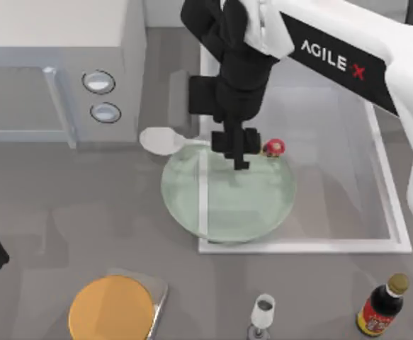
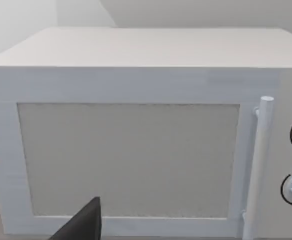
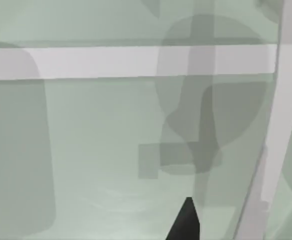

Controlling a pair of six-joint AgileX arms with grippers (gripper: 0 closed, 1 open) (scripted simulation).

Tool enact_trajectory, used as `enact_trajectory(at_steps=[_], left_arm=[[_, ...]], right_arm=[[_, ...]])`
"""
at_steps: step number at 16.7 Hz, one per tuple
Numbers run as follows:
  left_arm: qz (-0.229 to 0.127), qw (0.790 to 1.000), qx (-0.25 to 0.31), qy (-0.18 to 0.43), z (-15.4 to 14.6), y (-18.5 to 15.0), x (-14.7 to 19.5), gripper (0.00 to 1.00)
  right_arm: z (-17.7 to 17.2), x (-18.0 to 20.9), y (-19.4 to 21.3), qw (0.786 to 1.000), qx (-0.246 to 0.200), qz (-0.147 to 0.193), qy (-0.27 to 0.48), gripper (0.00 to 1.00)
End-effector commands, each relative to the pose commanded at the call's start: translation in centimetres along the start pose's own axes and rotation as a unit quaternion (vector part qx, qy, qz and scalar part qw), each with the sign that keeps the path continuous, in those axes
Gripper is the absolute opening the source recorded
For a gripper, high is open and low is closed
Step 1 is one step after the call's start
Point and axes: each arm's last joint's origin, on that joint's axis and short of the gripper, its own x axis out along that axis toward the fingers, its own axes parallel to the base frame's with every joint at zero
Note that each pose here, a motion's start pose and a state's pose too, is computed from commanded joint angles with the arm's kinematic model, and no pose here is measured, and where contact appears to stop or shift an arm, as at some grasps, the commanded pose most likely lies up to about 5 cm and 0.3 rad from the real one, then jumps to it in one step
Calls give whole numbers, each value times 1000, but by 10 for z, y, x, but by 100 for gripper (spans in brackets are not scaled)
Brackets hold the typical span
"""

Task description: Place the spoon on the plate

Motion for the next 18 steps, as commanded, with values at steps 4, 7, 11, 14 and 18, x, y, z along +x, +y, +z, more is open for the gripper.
enact_trajectory(at_steps=[4,7,11,14,18], left_arm=[[0,1000,0,0,0,0,0,100],[0,1000,0,0,0,0,0,100],[0,1000,0,0,0,0,0,100],[0,1000,0,0,0,0,0,100],[0,1000,0,0,0,0,0,100]], right_arm=[[5,22,11,999,-17,33,13,0],[5,39,16,998,-21,56,27,0],[5,39,16,998,-21,56,27,0],[5,39,16,998,-21,56,27,23],[5,39,16,998,-21,56,27,53]])
